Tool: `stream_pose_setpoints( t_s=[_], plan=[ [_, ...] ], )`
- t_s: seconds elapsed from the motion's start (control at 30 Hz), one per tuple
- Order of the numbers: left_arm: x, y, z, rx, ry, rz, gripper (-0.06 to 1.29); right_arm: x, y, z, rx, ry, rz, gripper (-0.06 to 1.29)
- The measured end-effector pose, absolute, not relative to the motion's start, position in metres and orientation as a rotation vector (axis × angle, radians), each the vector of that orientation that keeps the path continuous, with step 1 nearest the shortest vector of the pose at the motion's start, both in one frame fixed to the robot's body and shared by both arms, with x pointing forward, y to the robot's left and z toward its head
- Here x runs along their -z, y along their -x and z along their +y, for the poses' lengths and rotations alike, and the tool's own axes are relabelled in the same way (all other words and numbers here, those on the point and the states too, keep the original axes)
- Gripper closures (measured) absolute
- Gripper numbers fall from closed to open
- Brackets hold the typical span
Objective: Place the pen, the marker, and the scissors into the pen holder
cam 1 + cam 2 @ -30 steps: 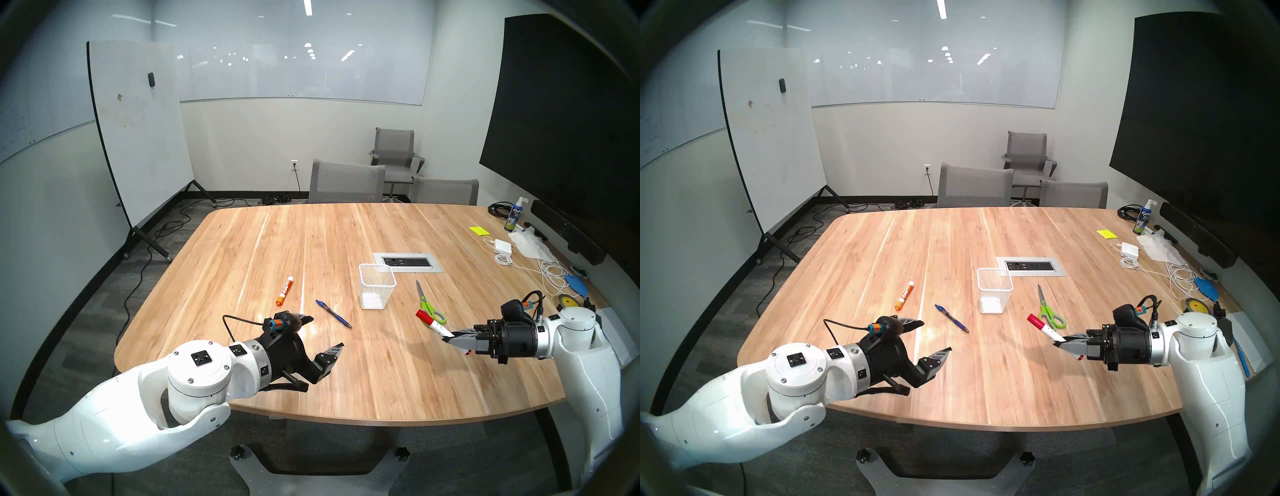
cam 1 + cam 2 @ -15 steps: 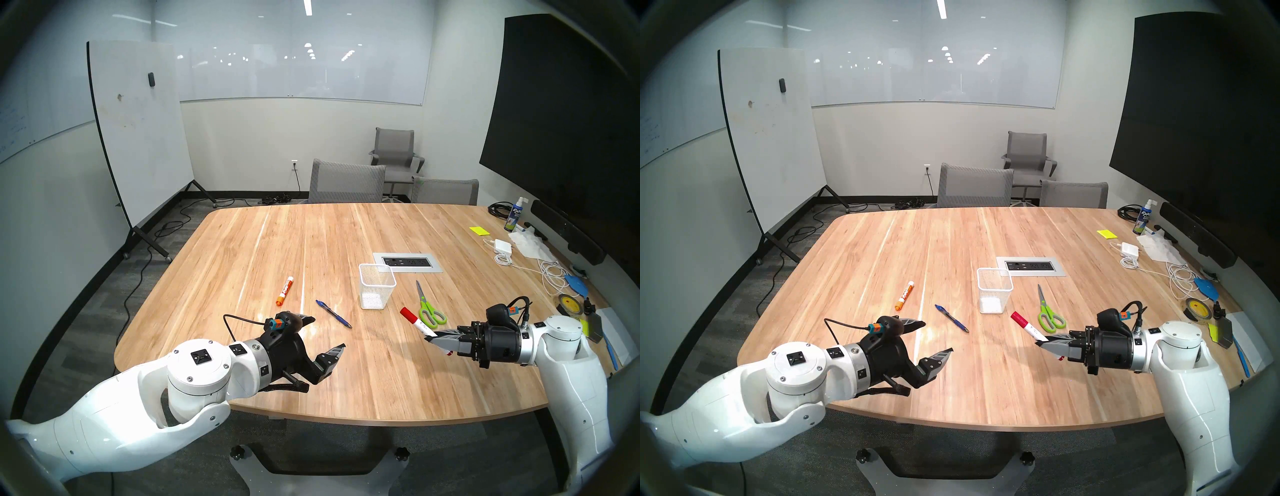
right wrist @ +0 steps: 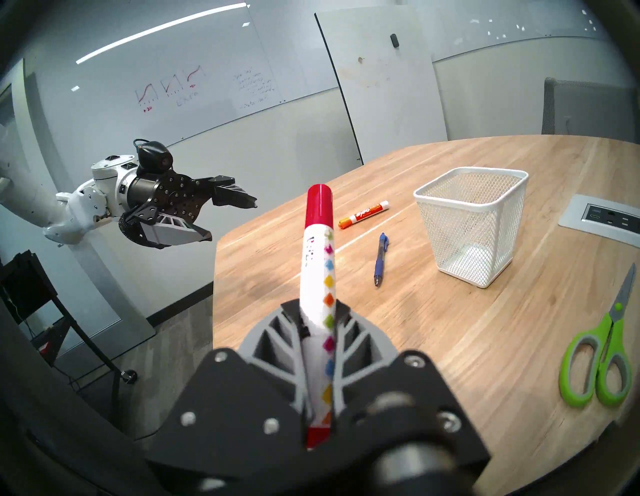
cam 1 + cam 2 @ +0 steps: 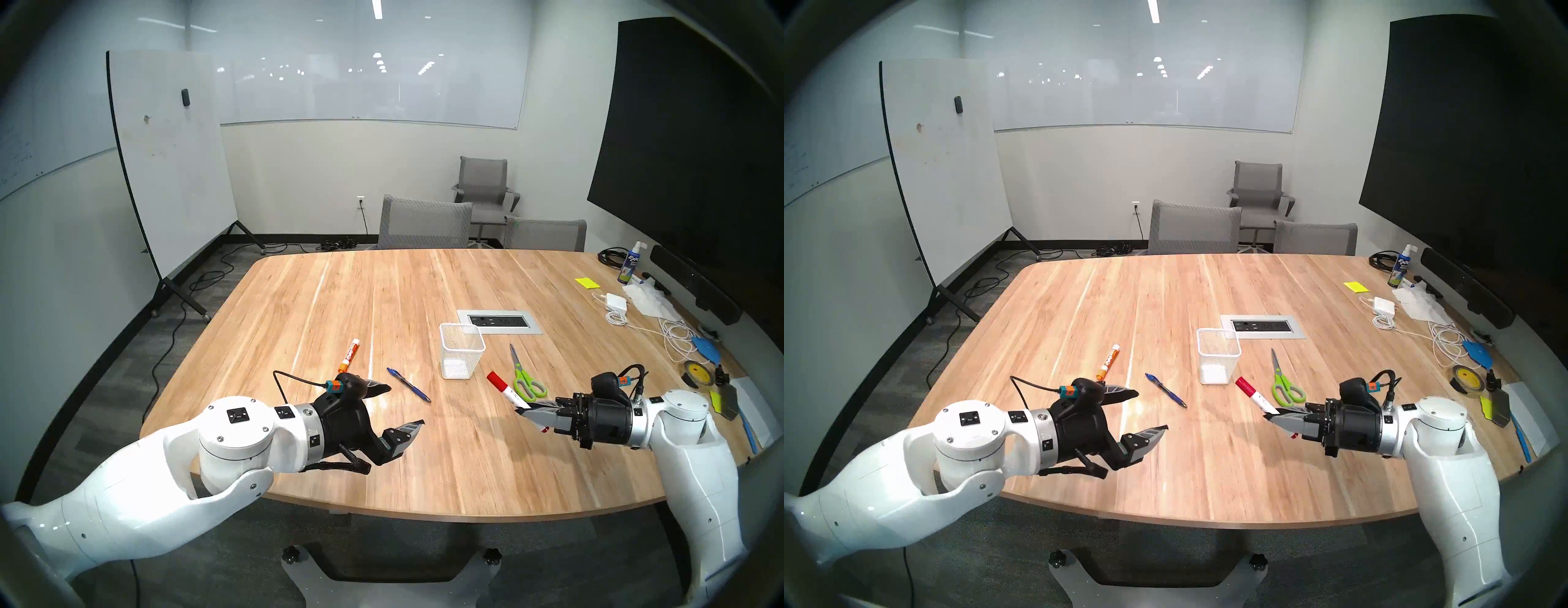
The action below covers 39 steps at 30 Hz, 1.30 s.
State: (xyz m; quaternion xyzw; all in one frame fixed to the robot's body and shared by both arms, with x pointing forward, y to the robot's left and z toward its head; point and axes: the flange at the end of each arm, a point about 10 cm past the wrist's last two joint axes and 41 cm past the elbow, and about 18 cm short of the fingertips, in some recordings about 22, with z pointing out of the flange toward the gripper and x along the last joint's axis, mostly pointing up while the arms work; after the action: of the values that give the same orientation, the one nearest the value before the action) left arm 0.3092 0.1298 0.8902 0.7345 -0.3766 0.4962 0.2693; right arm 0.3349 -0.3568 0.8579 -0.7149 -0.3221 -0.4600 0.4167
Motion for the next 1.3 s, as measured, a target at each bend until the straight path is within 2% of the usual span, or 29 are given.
stream_pose_setpoints(
  t_s=[0.4,1.2,1.23,1.27,1.3],
  plan=[
    [-0.900,-0.344,0.125,-1.299,-1.907,-1.081,-0.01,-0.858,-0.336,-0.356,1.156,1.784,-0.791,1.14],
    [-0.905,-0.387,0.062,-1.261,-1.825,-1.001,-0.01,-0.852,-0.345,-0.358,1.170,1.791,-0.719,1.16],
    [-0.906,-0.388,0.060,-1.263,-1.820,-0.997,0.03,-0.852,-0.345,-0.358,1.171,1.790,-0.719,1.16],
    [-0.908,-0.388,0.058,-1.267,-1.813,-0.992,0.23,-0.852,-0.346,-0.358,1.172,1.789,-0.718,1.16],
    [-0.910,-0.390,0.055,-1.272,-1.801,-0.983,0.63,-0.853,-0.346,-0.357,1.172,1.785,-0.719,1.16]
  ],
)
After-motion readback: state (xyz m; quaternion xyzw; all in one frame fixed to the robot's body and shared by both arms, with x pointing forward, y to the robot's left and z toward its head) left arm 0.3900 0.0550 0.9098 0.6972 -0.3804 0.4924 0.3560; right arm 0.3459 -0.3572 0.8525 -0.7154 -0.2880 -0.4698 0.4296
